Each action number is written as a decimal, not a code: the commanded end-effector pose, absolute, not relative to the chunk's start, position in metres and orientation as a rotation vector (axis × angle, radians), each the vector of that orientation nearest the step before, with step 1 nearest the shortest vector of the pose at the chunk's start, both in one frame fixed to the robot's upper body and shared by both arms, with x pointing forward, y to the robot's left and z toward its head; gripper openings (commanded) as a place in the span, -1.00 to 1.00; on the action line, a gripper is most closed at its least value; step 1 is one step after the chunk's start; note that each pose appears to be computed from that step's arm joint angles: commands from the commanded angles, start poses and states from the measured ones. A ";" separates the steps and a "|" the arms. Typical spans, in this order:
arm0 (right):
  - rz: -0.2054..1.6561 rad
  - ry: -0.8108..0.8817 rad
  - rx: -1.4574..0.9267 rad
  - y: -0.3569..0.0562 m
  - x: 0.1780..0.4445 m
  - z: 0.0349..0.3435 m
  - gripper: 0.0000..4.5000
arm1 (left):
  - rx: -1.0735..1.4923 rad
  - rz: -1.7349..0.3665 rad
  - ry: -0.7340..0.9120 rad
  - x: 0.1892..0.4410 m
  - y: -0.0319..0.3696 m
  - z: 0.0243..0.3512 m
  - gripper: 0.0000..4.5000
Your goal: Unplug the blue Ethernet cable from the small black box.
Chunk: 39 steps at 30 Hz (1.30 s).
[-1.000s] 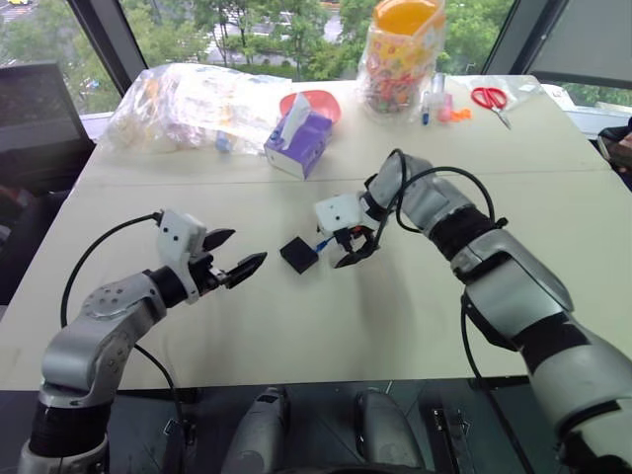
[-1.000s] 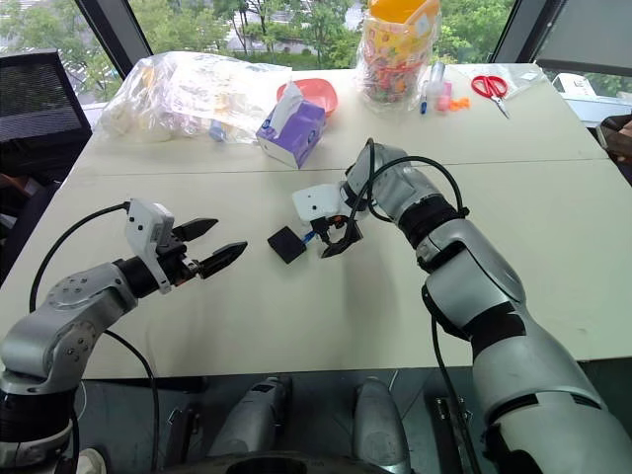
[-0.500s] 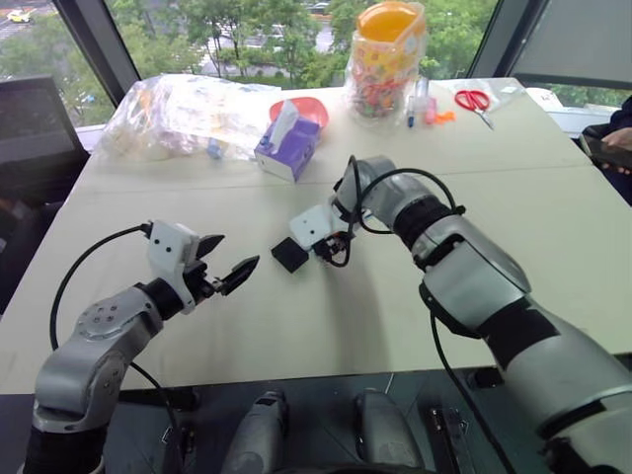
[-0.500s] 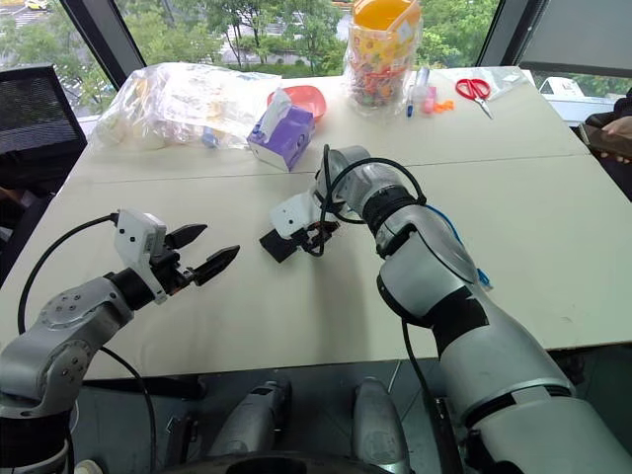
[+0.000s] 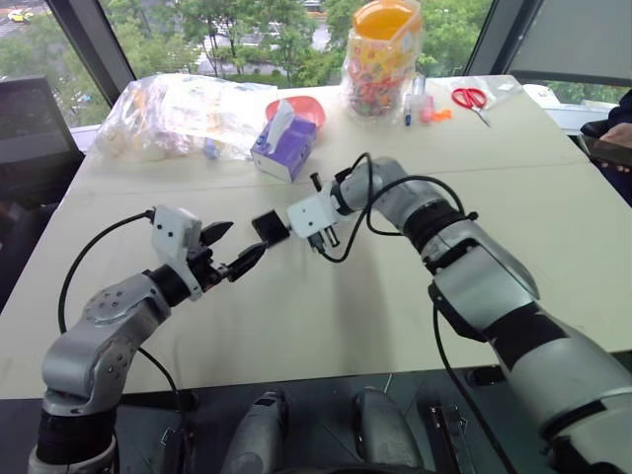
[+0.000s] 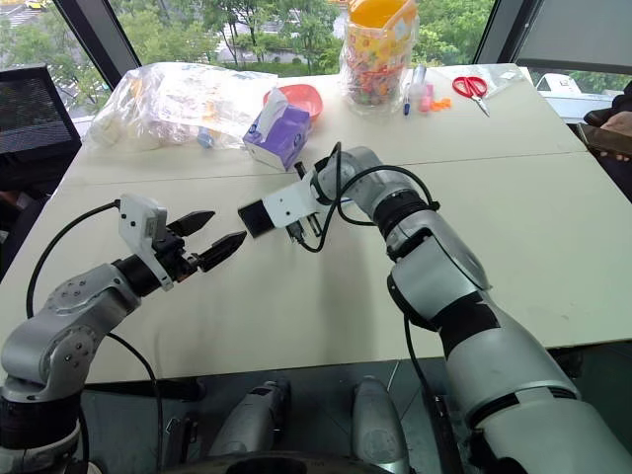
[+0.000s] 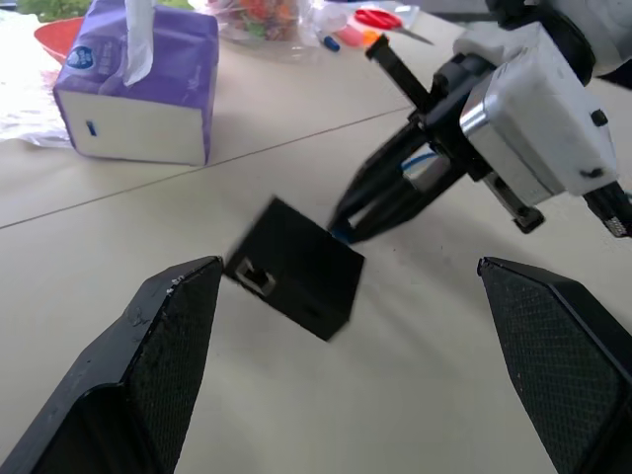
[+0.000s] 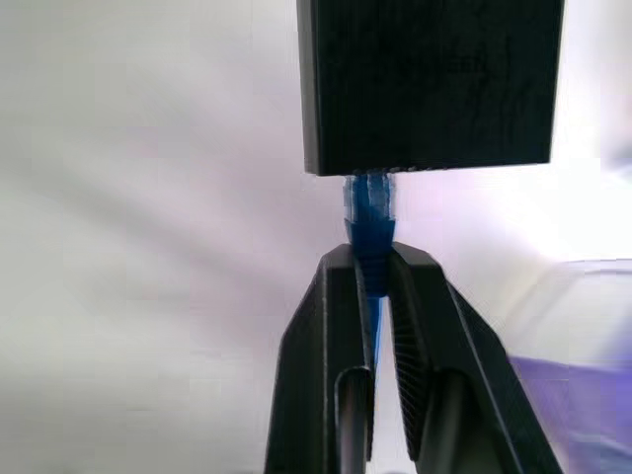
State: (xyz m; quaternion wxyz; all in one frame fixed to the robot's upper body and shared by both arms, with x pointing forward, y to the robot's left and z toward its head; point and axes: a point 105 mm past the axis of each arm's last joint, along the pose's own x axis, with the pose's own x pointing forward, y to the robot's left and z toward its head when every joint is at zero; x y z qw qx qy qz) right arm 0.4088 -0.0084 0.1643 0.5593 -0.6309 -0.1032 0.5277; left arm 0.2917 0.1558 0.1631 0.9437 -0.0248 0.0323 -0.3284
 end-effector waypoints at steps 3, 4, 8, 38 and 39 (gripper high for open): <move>0.960 -0.633 -1.467 -0.026 0.397 0.189 -0.98 | -0.106 -0.738 0.053 0.294 0.150 0.177 0.93; 0.926 -0.672 -1.450 -0.027 0.392 0.191 -0.98 | -0.115 -0.749 0.056 0.294 0.150 0.178 0.93; 0.797 -0.778 -1.383 -0.035 0.373 0.192 -0.98 | -0.146 -0.798 0.064 0.296 0.146 0.185 0.93; 0.756 -0.872 -1.375 -0.026 0.330 0.190 -1.00 | -0.163 -0.929 0.054 0.306 0.125 0.196 -0.17; 0.755 -0.873 -1.375 -0.026 0.330 0.190 -1.00 | -0.164 -0.929 0.055 0.306 0.125 0.196 -0.34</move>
